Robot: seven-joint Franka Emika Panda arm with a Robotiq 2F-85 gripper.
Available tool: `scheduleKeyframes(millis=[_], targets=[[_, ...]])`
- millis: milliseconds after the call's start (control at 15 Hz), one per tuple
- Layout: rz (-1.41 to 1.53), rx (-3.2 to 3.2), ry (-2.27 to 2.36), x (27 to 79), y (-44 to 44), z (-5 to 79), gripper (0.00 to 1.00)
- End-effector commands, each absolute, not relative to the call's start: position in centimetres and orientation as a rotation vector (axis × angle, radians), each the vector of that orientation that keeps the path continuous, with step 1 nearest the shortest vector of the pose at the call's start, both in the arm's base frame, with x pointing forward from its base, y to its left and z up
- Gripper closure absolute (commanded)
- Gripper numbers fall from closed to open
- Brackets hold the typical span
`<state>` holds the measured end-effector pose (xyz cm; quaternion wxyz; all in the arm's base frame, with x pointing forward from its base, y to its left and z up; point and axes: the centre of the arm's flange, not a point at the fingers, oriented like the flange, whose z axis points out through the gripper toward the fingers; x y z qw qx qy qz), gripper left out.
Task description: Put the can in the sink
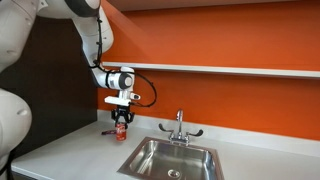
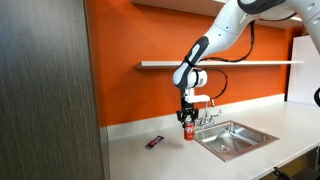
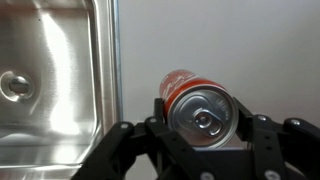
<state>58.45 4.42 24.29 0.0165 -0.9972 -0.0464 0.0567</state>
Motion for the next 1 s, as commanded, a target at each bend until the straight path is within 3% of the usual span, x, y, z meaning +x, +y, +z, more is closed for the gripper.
scheduleKeyframes(millis=[0,933], targets=[[0.183,-3.100,-0.020,57.3,1.0,25.7,0.61],[0.182,-3.049,0.370,54.8,-11.5,23.3,0.61]])
